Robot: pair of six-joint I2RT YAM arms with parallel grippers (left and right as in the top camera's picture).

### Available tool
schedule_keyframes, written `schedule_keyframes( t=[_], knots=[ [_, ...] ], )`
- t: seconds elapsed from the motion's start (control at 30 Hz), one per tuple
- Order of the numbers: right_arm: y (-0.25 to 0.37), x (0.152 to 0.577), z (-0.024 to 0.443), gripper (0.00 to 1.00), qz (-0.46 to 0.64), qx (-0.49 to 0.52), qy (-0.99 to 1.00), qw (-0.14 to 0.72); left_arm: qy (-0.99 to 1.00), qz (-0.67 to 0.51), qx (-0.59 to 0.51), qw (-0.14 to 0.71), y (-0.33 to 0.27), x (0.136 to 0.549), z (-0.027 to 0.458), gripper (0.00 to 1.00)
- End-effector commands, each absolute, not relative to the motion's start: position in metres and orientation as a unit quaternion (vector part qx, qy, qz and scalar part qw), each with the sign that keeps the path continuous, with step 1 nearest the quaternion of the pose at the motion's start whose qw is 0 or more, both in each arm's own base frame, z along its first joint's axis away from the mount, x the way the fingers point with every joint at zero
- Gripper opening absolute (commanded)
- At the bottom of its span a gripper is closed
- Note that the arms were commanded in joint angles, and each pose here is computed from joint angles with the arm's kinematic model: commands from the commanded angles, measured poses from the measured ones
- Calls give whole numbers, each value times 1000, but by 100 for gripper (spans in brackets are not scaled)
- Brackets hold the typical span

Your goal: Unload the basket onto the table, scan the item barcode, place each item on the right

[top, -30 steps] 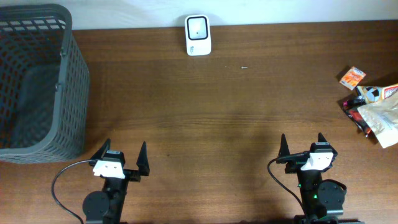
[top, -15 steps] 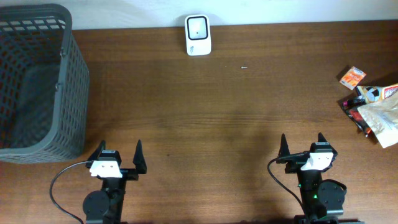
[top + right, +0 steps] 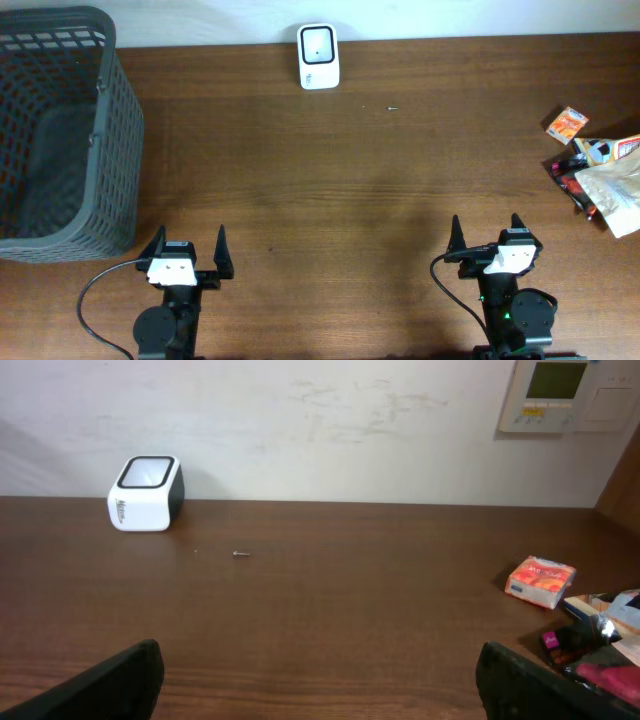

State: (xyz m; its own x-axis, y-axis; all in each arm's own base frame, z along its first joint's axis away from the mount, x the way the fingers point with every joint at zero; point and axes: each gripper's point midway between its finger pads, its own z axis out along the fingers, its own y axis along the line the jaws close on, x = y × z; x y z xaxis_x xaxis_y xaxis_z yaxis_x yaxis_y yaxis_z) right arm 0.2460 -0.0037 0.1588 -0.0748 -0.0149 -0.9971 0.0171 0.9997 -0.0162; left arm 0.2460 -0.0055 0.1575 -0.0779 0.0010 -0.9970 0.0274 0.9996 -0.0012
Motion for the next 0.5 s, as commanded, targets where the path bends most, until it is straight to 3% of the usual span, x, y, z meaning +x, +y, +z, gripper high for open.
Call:
schedule_keyframes(
  t=[0.0, 0.47],
  knots=[
    [-6, 246, 155, 98, -16, 3, 735, 678, 735, 1, 10, 678, -3, 246, 156, 99],
    [-6, 246, 155, 98, -16, 3, 735, 678, 735, 37, 3, 677, 8, 246, 156, 99]
  ],
)
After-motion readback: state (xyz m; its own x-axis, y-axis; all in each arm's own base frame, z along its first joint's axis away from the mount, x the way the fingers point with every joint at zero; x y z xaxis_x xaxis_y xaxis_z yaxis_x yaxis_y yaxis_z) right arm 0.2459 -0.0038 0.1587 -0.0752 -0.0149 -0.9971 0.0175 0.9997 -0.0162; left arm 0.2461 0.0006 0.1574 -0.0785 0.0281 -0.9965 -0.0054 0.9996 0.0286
